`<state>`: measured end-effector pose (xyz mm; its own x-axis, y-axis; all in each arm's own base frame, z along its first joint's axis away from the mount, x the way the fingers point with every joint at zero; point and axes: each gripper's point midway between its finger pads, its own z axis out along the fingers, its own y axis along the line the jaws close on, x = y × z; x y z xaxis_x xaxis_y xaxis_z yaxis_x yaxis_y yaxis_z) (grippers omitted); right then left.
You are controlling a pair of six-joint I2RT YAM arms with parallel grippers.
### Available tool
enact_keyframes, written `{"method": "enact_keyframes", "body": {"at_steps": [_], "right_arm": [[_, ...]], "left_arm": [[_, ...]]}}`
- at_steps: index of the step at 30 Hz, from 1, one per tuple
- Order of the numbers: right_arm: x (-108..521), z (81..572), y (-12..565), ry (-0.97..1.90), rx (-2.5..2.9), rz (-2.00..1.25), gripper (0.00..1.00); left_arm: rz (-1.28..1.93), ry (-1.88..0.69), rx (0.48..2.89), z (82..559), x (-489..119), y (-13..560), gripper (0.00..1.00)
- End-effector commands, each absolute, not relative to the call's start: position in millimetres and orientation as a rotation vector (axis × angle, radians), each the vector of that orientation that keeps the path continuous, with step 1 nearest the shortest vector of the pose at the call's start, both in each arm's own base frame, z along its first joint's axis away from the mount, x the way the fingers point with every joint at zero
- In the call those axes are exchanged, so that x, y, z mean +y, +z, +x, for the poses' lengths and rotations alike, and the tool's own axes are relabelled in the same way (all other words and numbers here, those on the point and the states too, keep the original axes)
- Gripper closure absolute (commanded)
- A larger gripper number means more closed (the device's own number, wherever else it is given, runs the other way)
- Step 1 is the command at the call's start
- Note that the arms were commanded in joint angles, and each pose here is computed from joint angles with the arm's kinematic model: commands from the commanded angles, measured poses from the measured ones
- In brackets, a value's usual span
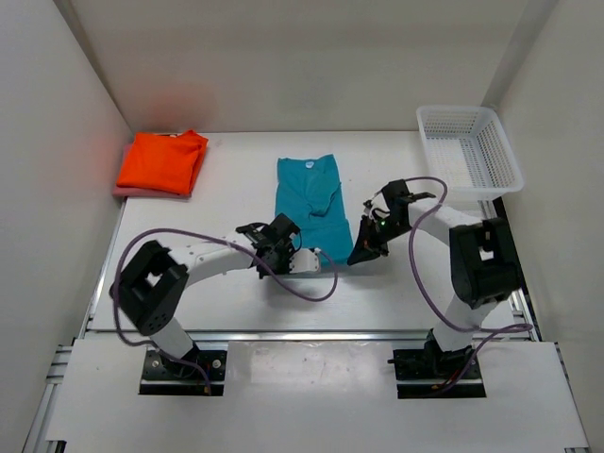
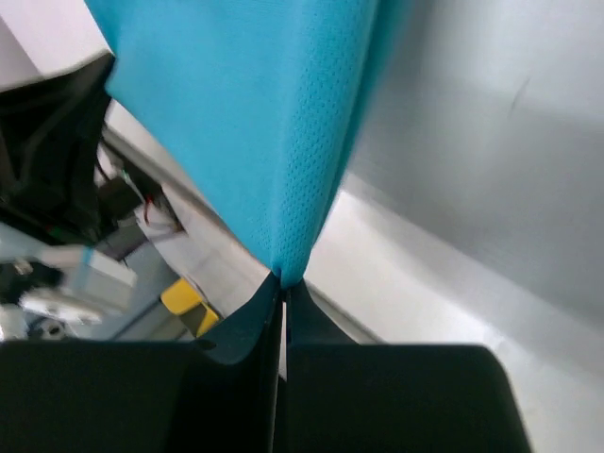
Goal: Fold and stack the t-shirts
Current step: Fold the long partially folded tshirt into a neat square
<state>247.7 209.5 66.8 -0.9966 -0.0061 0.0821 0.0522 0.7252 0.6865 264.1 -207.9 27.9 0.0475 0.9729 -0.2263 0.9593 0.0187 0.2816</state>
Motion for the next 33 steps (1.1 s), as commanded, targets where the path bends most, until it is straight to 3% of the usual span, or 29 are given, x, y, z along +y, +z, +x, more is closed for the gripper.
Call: {"method": "enact_keyframes", "body": {"at_steps": [1,8,17,23,26,33], "right_arm": [[205,184,83,-1.078,-2.746,0.053,1.0],[205,109,105,-0.942,-2.681,0.2,1.0],[210,92,141,-0.931,-2.709,0.186,1.0],[217,115,173,-1.07,-2.72,0.134,1.0],[223,147,181,-1.199,-2.736,0.103,1.0],[219,212,173,-1.193,-2.818,0.095,1.0]], "left_arm": [[2.001,0.016,2.013,217,-181,50,1.0],[2.041,-0.025,2.098,171,-158,75,1.0],[1.986,-0.168,2.201,136,-165,114,1.0],[1.843,-0.296,2.209,171,-194,162,1.0],[1.776,-0.291,2.229,193,-195,165,1.0],[1.667,-0.206,2.283,237,-193,163,1.0]]}}
